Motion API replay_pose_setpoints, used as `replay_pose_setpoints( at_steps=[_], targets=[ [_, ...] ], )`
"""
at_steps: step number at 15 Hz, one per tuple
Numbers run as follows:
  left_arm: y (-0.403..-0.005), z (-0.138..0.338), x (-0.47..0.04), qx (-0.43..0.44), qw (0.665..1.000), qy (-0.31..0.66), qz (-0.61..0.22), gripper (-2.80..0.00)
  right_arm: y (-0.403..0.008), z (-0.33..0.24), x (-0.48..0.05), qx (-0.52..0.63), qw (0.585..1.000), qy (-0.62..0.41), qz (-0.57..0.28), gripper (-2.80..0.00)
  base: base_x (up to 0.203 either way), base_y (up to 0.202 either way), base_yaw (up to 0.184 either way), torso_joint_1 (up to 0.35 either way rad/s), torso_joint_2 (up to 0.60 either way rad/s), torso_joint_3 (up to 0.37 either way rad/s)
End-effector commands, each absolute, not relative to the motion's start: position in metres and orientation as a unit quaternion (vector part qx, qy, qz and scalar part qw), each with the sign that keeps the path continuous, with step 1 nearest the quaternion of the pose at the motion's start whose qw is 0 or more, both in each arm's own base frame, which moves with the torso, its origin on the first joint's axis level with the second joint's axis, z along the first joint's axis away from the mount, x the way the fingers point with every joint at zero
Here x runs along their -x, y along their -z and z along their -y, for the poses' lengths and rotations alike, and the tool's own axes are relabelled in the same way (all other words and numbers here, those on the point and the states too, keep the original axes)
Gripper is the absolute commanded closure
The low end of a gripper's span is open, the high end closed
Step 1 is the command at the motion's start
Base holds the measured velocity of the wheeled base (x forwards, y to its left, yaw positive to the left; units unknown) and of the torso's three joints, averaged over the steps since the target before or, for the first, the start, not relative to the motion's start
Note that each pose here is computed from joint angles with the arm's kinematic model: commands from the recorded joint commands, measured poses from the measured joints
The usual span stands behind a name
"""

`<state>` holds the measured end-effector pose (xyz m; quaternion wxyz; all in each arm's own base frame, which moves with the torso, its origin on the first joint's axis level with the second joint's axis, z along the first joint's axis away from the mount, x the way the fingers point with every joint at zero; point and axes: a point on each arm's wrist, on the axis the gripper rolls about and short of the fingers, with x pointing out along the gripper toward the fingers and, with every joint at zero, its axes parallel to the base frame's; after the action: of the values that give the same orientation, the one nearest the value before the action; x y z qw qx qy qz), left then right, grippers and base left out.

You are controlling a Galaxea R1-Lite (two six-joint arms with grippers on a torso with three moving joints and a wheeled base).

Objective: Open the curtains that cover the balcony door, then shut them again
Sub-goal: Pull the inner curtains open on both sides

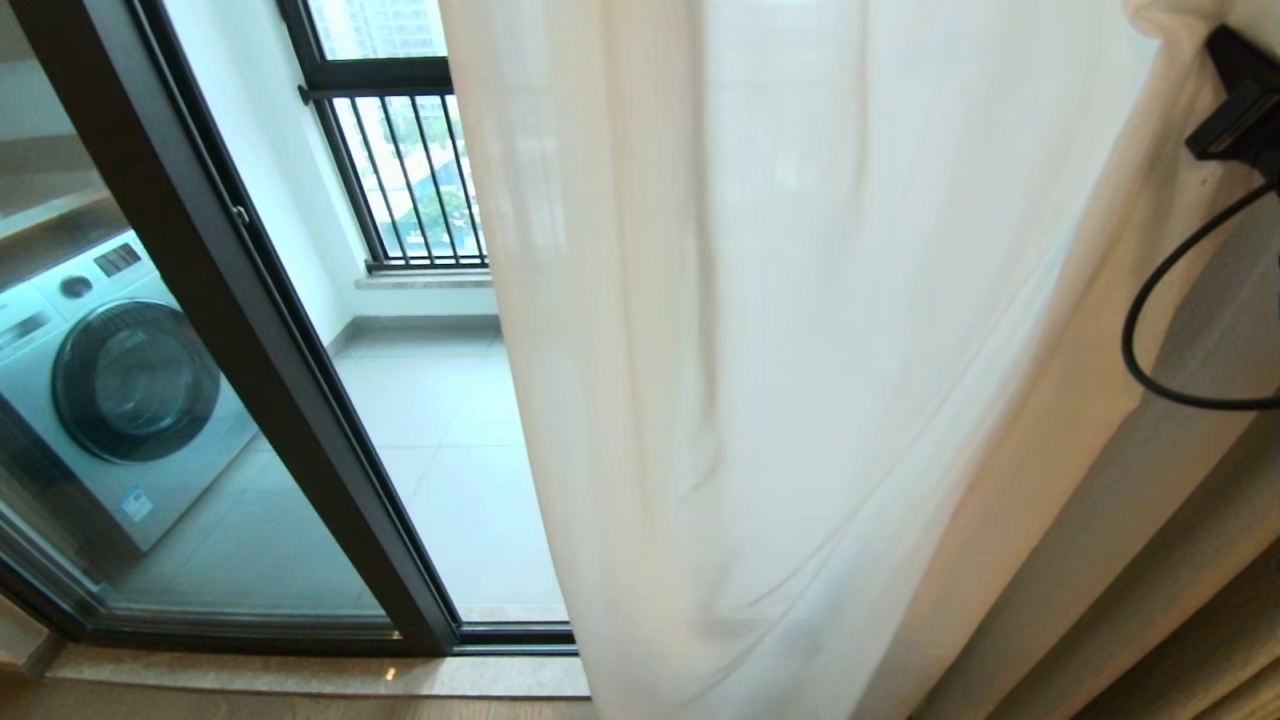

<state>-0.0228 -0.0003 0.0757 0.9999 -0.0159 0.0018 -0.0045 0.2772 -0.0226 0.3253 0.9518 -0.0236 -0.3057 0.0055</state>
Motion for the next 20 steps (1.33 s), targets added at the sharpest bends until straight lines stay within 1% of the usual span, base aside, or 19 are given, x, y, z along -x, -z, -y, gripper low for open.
replay_pose_setpoints(
  at_steps=[1,6,10,15,20],
  targets=[
    [-0.076,0.0,0.023,0.016,1.0,0.005,-0.002,0.0,-0.339,0.04,-0.264,0.036,0.946,0.028,0.322,0.0,0.0,0.0,0.0,0.0,0.0,0.0],
    [-0.076,0.0,0.023,0.016,1.0,0.005,-0.002,0.0,-0.347,0.092,-0.244,0.072,0.934,0.125,0.327,0.0,0.0,0.0,0.0,0.0,0.0,0.0],
    [-0.076,0.0,0.023,0.016,1.0,0.005,-0.002,0.0,-0.348,0.122,-0.235,0.09,0.924,0.179,0.327,0.0,0.0,0.0,0.0,0.0,0.0,0.0],
    [-0.076,0.0,0.023,0.016,1.0,0.005,-0.002,0.0,-0.355,0.177,-0.222,0.112,0.901,0.26,0.329,0.0,0.0,0.0,0.0,0.0,0.0,0.0],
    [-0.076,0.0,0.023,0.016,1.0,0.005,-0.002,0.0,-0.348,0.231,-0.199,0.122,0.878,0.337,0.317,0.0,0.0,0.0,0.0,0.0,0.0,0.0]
  ],
)
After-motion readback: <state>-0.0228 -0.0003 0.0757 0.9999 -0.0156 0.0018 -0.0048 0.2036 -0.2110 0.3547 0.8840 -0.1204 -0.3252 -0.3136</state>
